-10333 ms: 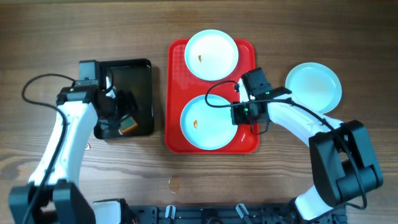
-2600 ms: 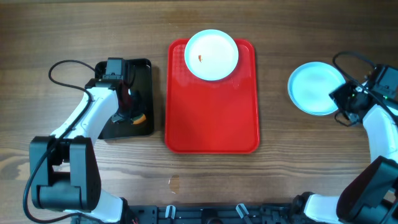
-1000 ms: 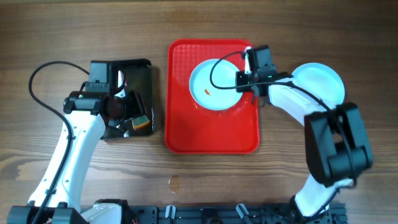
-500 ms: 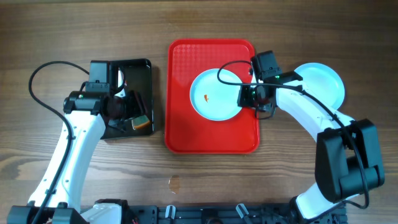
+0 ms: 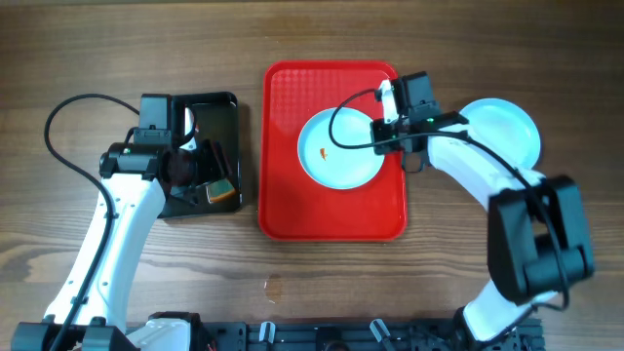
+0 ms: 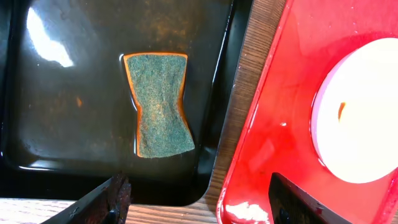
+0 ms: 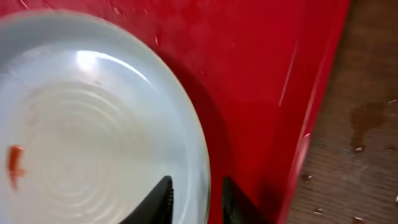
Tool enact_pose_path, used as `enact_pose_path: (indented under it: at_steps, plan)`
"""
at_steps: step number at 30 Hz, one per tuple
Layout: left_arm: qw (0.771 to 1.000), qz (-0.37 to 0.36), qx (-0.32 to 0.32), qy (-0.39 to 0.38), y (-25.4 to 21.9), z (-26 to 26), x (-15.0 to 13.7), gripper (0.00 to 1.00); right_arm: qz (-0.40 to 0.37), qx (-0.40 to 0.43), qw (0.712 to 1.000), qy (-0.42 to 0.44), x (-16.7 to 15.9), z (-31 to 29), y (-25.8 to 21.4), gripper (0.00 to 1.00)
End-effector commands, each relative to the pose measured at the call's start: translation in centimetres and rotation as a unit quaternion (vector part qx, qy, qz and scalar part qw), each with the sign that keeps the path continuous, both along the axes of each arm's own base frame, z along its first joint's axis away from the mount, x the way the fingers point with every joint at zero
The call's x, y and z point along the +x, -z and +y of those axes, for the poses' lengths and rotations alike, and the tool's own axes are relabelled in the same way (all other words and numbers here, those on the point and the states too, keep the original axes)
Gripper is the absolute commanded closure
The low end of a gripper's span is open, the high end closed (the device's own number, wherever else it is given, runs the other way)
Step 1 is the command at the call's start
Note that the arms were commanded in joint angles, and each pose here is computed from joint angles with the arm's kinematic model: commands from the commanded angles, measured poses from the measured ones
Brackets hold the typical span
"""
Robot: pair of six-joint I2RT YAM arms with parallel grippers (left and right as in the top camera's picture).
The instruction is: Clean dirty plates on tray and stack at the side
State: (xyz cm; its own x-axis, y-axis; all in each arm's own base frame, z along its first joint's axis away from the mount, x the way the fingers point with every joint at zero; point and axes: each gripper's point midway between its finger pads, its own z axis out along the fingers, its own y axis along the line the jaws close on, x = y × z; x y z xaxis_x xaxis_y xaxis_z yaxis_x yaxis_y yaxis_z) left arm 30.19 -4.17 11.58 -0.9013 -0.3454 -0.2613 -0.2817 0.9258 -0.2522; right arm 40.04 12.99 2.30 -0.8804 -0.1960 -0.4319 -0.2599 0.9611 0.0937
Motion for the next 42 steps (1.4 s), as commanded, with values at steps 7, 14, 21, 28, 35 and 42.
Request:
enact_pose_path:
  at_steps: [7, 14, 21, 28, 35, 42]
  plan:
    - [1.0, -0.01, -0.006, 0.004, -0.5, -0.1, 0.1, 0.31, 0.116, 0.063, 0.987, 0.092, -3.9, 0.8, 1.9, 0.96]
    - [1.0, -0.003, -0.004, 0.008, 1.2, -0.3, 0.5, 0.36, 0.187, 0.088, 0.959, 0.193, -6.6, 0.6, 1.4, 0.96]
    - [0.998, 0.003, 0.059, -0.003, 6.1, 1.1, 0.9, 0.41, 0.161, 0.069, 0.975, 0.134, -6.0, 0.5, 1.3, 0.96]
    - [0.997, 0.037, 0.071, -0.019, 10.7, 1.5, 0.9, 0.73, 0.153, 0.069, 0.978, 0.123, -5.7, 0.6, 1.3, 0.96]
    - [0.996, 0.066, 0.052, -0.012, 12.1, 0.9, 0.5, 0.96, 0.152, 0.075, 0.978, 0.122, -5.6, 0.8, 1.2, 0.96]
    - [0.998, 0.003, 0.058, 0.017, 5.6, 0.9, 2.2, 0.96, 0.152, 0.075, 0.978, 0.122, -5.6, 0.8, 1.2, 0.96]
